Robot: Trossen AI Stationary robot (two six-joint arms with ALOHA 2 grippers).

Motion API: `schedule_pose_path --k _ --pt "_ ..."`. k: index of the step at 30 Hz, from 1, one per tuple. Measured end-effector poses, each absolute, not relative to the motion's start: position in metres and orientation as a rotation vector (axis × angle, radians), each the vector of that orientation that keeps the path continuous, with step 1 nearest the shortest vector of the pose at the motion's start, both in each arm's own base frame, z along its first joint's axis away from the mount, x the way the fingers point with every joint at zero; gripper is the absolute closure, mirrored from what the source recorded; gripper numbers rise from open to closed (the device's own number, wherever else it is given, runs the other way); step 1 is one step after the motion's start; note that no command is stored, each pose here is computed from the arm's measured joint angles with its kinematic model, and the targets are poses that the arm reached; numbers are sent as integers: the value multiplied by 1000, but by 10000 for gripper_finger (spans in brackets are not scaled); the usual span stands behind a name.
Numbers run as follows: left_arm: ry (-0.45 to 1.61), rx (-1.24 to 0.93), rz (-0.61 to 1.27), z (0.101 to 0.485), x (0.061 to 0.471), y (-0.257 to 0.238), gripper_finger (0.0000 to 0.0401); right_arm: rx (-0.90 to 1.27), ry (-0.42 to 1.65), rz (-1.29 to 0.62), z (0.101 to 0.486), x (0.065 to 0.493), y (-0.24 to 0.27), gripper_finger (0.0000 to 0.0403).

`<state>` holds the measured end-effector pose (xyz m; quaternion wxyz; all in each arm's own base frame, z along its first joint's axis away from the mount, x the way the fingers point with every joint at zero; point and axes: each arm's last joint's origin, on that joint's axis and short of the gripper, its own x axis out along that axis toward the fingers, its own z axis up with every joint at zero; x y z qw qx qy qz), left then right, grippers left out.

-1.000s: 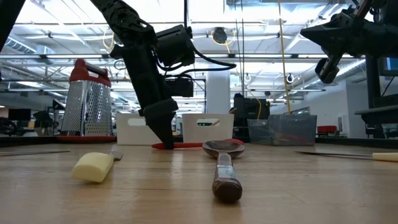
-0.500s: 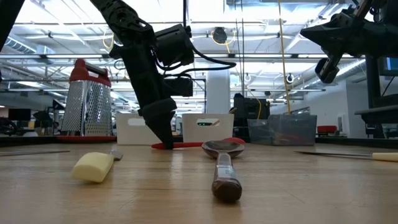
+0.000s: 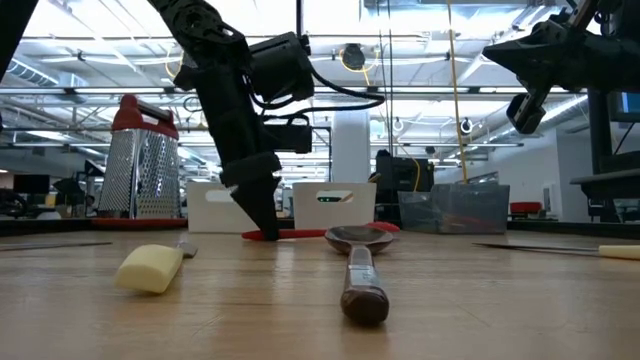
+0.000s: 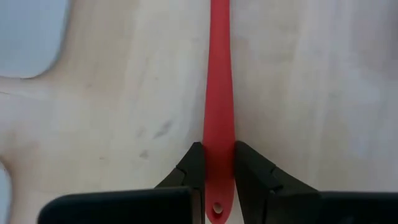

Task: Pick & Place Kitchen Items
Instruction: Put the red serving spoon into the right white bin

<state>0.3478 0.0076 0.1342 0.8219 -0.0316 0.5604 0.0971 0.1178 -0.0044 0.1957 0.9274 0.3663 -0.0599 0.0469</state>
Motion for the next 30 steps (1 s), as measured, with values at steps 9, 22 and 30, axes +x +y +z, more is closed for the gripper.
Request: schedule_pose_path --k 9,22,30 --pt "1157 -21 155 144 357 -1 357 752 -123 96 196 118 -4 403" --pt "1154 -8 156 155 362 -5 357 752 -123 96 196 118 -4 403" --pt "1065 -22 176 183 380 0 357 752 -123 96 196 118 -4 403"
